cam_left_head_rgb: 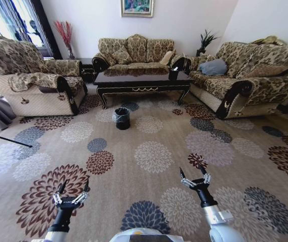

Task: Move to the front of the table and pick up the trash from the floor, then place it into the trash bin.

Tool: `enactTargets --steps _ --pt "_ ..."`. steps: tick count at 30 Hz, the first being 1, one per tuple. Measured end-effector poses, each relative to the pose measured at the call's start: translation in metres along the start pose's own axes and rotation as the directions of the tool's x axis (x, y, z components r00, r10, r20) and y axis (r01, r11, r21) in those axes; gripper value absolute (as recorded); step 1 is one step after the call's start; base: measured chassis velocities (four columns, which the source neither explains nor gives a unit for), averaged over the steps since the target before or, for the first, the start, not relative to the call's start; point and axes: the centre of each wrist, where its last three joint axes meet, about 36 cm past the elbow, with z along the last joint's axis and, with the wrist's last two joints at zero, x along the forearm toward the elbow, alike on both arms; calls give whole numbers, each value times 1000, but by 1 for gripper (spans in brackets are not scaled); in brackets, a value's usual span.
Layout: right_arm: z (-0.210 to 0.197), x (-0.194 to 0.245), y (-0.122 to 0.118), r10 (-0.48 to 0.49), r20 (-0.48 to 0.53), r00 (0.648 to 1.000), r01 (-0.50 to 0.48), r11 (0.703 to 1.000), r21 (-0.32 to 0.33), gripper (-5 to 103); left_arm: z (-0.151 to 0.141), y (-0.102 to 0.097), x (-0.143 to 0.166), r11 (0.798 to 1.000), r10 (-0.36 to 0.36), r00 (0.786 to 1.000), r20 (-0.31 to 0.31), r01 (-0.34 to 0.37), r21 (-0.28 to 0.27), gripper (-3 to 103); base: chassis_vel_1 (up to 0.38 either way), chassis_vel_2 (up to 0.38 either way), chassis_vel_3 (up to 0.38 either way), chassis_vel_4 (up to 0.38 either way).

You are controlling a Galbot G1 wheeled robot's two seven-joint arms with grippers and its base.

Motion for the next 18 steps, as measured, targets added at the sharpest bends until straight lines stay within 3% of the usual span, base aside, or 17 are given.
enactTargets --steps 18 --pt "0 0 0 0 0 1000 0 1000 0 100 0 0 0 1000 0 1000 0 0 0 100 0 0 0 0"
